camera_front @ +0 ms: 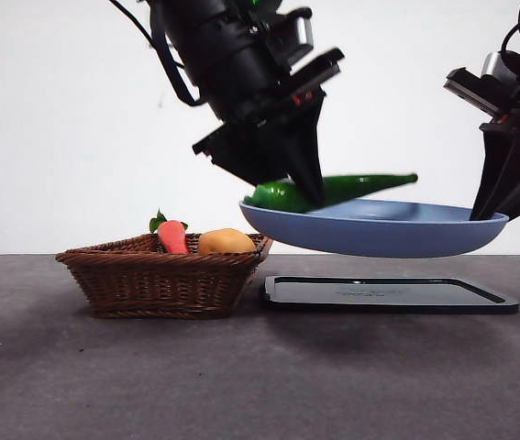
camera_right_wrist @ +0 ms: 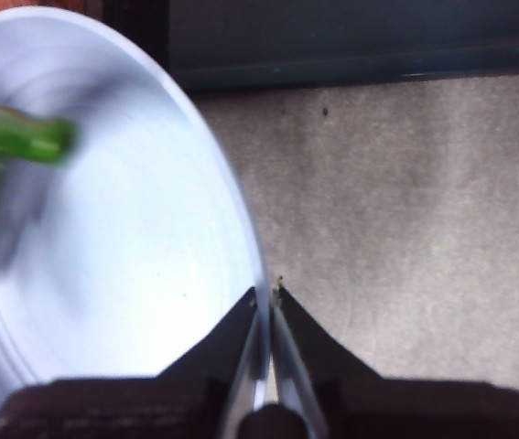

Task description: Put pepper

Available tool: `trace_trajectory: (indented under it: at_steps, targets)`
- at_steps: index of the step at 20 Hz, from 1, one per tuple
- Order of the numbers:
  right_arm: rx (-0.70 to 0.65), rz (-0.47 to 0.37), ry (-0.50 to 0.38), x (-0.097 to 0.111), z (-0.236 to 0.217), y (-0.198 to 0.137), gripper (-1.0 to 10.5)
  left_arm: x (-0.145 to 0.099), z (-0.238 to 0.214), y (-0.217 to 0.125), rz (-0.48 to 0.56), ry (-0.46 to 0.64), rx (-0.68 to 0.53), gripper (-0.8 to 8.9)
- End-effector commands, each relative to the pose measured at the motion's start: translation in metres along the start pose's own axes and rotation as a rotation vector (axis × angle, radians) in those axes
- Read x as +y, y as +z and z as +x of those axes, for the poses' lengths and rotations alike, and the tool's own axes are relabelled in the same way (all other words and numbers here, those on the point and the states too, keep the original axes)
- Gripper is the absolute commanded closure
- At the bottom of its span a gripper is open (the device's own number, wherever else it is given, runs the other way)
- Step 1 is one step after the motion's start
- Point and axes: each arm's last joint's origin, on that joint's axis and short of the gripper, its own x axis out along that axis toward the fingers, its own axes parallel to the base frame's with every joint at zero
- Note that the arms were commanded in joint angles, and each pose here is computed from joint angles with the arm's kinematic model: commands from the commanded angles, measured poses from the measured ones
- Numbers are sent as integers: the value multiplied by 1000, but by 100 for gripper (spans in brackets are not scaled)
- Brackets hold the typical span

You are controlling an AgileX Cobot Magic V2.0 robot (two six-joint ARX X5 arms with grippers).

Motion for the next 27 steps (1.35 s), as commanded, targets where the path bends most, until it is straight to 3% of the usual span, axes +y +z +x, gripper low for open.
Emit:
trace_trajectory:
  at_steps: [1, 3, 7, 12, 21, 27]
  targets:
    - [-11, -2, 16, 3, -1, 5, 941, -2, 17, 2, 17, -8, 21, 687]
    - [-10, -2, 16, 3, -1, 5, 941, -2, 20, 2, 8, -8, 25, 681]
    - [-8, -4, 15, 3, -1, 4, 941, -3, 20, 2, 2, -11, 30, 577]
    - [-2, -1, 13, 3, -1, 4, 941, -7, 8, 3, -1, -23, 18, 577]
    - [-76, 47, 12, -2, -4, 12, 941, -26, -83, 2, 46, -17, -126, 580]
    - [-148, 143, -15, -26, -6, 52, 942, -34, -134, -7, 102, 3, -219, 581]
